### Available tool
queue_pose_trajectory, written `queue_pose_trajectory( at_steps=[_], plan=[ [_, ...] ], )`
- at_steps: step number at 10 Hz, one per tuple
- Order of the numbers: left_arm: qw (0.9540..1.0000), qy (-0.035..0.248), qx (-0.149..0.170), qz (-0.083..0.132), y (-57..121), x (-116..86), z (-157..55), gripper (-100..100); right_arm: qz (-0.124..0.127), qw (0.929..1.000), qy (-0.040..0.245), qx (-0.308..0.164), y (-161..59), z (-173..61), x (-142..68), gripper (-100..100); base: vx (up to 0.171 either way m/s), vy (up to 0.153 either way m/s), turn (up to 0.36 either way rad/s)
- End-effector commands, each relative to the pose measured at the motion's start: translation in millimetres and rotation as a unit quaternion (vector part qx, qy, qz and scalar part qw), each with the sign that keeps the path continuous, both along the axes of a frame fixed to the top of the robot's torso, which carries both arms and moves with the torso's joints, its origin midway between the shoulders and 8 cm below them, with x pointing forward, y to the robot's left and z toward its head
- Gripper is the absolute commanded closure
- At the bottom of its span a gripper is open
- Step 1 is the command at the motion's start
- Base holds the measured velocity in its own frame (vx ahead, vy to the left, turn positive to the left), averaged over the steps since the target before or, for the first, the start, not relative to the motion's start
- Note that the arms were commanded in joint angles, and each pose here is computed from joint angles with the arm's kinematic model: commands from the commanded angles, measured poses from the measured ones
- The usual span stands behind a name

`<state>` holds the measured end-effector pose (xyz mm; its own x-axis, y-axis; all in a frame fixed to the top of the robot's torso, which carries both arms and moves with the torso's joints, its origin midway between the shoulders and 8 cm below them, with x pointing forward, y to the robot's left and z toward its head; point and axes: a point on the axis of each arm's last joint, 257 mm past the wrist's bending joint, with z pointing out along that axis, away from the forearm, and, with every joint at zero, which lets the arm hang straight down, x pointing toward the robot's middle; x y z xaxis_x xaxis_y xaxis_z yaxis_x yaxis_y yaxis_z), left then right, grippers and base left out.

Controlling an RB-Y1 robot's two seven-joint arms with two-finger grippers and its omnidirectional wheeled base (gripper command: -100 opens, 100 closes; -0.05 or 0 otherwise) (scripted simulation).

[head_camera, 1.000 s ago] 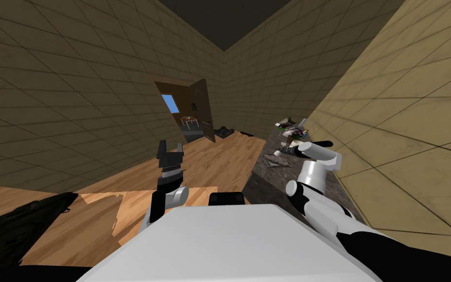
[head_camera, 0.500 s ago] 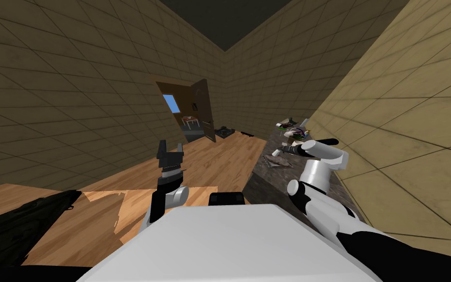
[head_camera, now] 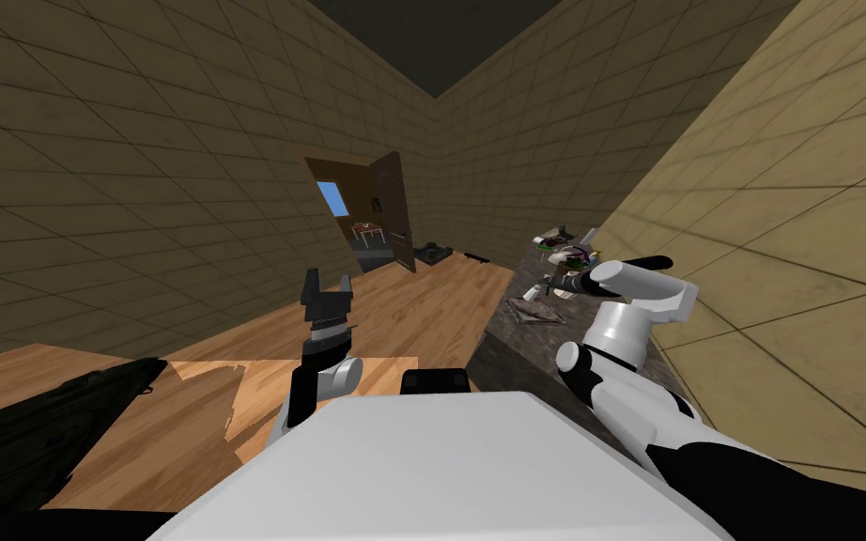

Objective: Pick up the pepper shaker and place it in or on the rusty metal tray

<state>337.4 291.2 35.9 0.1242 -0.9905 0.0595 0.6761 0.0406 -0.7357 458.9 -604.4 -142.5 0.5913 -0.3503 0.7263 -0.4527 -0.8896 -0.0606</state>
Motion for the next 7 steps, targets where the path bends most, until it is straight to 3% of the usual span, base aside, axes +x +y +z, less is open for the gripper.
queue_pose_trajectory(
  at_steps=[1,2,7],
  plan=[
    [1.0000,0.000,0.000,0.000,0.0,0.0,0.0,0,0.000,1.0000,0.000,0.000,0.0,0.0,0.0,-100,0.000,0.000,0.000],
    [1.0000,0.000,0.000,0.000,0.0,0.0,0.0,0,0.000,1.0000,0.001,0.001,0.0,0.3,-0.6,0,0.000,0.000,0.000],
    [1.0000,0.000,0.000,0.000,0.0,0.0,0.0,0,0.000,1.0000,0.001,0.001,0.0,0.3,-0.5,0,0.000,0.000,0.000]
  ],
)
